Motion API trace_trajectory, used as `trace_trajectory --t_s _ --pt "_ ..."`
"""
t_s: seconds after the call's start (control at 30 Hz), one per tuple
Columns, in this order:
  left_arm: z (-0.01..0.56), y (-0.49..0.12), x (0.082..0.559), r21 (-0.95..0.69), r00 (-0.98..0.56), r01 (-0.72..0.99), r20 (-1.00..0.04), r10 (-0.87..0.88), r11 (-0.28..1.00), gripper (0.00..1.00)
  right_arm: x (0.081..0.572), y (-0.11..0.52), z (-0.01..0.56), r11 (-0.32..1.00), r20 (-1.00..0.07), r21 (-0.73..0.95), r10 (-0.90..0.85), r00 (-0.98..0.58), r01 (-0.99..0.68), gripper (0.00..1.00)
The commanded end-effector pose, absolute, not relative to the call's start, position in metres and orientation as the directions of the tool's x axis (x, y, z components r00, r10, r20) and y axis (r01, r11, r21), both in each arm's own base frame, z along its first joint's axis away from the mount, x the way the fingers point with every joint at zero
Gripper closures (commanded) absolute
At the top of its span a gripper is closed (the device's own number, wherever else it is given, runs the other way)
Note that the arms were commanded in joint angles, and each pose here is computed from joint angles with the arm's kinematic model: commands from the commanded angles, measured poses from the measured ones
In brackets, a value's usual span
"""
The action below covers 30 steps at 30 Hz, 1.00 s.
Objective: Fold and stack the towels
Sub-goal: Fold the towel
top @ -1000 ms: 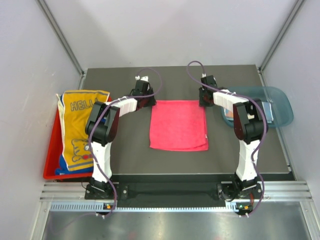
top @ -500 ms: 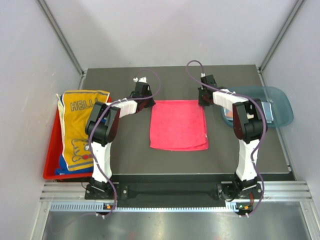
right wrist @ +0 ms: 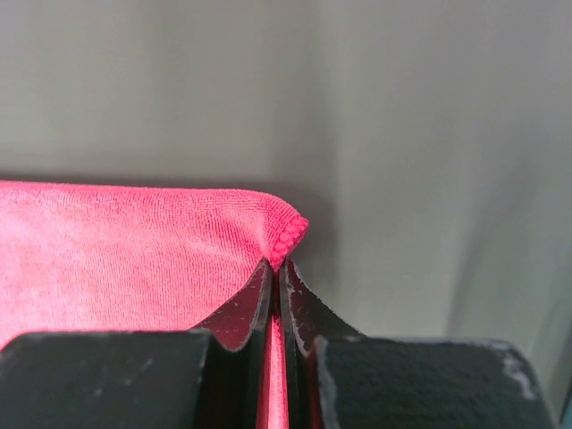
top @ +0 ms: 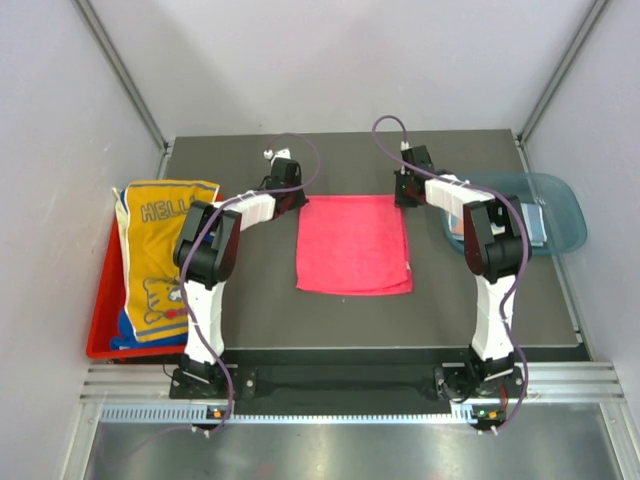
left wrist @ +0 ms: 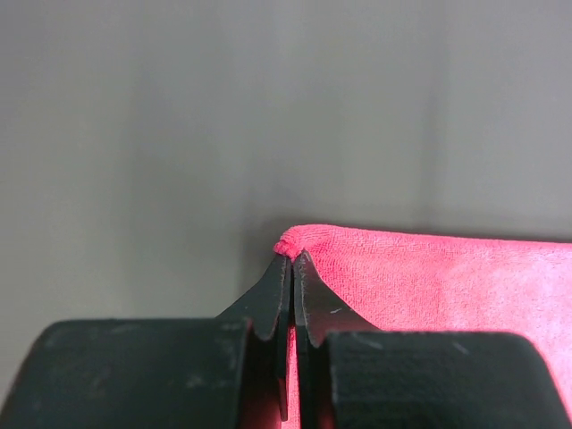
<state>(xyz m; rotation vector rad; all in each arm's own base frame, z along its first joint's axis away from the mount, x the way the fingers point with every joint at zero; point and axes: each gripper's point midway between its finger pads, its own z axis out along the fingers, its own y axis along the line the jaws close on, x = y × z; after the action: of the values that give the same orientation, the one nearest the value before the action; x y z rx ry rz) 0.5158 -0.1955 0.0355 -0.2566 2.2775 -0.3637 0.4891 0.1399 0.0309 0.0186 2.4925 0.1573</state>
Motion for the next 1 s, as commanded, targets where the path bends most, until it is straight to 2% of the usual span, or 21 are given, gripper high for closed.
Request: trace_trajectory --t_s 0.0,0.23,0.43,0.63,0.97 --pt "0.053 -0.175 0.543 -0.300 -0.600 -0.099 -0.743 -0.297 0.949 1.00 0.522 0.144 0.051 0.984 -0.664 0.174 0.086 -0.743 -0.041 0.99" --pt "0.072 -0.182 0.566 -0.312 -0.555 -0.038 -0.784 -0.279 0.949 1.00 0.540 0.149 0.064 0.970 -0.712 0.232 0.124 -0.691 -0.066 1.00" --pt "0.108 -0.184 0.563 -0.341 -0.494 0.018 -0.820 -0.289 0.940 1.00 0.540 0.148 0.087 0.964 -0.771 0.252 0.144 -0.621 -0.090 1.00" --pt "0.131 -0.189 0.539 -0.378 -0.472 0.086 -0.830 -0.297 0.922 1.00 0.521 0.145 0.111 0.957 -0.806 0.270 0.164 -0.569 -0.108 1.00" --pt "0.122 -0.193 0.479 -0.450 -0.535 0.111 -0.778 -0.328 0.886 1.00 0.465 0.140 0.111 0.949 -0.790 0.299 0.189 -0.584 -0.096 1.00"
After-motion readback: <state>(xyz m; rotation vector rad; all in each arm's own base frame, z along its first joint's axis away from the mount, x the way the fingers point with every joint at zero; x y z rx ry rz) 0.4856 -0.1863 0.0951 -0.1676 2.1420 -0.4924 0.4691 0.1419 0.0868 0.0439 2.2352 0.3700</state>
